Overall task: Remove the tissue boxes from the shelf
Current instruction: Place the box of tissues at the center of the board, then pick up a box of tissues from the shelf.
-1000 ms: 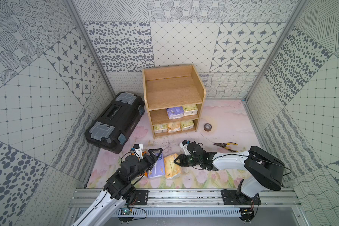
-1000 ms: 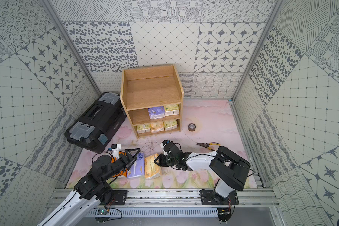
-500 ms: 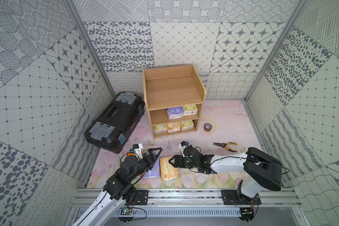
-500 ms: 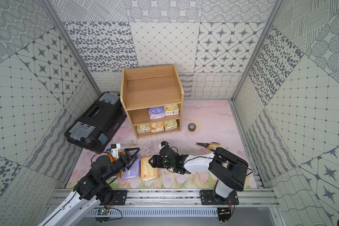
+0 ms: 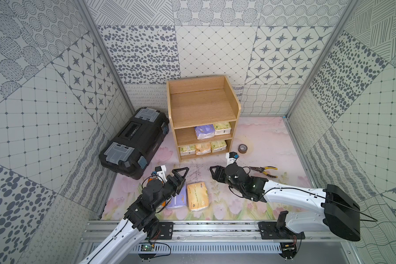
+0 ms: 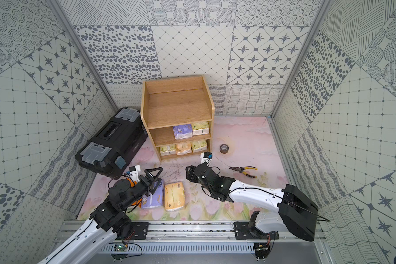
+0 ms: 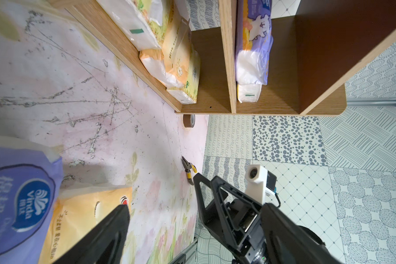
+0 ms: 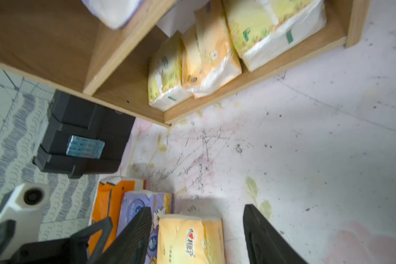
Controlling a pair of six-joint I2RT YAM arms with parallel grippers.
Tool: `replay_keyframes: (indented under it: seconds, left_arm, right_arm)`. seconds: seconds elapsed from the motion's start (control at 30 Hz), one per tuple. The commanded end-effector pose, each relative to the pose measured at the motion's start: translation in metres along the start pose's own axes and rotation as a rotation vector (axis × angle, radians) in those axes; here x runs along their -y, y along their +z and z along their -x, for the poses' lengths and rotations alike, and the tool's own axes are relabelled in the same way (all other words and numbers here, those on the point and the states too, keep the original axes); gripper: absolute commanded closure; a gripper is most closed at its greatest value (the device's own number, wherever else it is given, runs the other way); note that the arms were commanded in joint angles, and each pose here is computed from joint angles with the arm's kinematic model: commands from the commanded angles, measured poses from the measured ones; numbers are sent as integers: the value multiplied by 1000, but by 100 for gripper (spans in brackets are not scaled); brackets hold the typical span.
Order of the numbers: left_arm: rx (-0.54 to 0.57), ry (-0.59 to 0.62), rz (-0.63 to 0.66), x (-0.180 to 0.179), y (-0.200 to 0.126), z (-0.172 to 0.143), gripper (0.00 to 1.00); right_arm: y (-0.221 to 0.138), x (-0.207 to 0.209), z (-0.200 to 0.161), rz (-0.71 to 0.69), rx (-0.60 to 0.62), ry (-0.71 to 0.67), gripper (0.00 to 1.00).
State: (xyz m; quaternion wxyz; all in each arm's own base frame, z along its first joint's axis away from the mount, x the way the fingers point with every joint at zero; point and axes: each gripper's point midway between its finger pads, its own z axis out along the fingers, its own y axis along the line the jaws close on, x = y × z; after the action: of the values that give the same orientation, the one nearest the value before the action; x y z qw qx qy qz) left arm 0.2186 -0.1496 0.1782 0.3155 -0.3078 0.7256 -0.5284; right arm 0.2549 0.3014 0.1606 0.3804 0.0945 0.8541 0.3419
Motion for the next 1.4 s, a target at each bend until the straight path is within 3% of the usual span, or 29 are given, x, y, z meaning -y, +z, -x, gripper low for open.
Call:
replay_keyframes:
  seconds: [0.0, 0.27, 0.6, 0.87, 1.13, 1.37]
  left_arm:
    - [51, 35, -124, 41, 4, 12, 5]
    - [65, 72, -70, 38, 11, 15, 5]
    - [172, 120, 123, 20, -1, 37, 9]
    - [200, 128, 138, 17, -2, 41, 11]
    - [227, 99, 76, 26, -3, 45, 10]
    - [225, 98, 41, 33, 1, 45, 8]
  right_arm:
    - [-8, -29, 61, 75, 216, 145, 36]
    - [19, -54, 113, 183, 295, 289, 37]
    - [53, -77, 129, 207, 293, 324, 41]
    - [75, -71, 137, 172, 306, 361, 45]
    - [85, -66, 140, 162, 308, 371, 66]
    - [82, -68, 139, 180, 291, 360, 94]
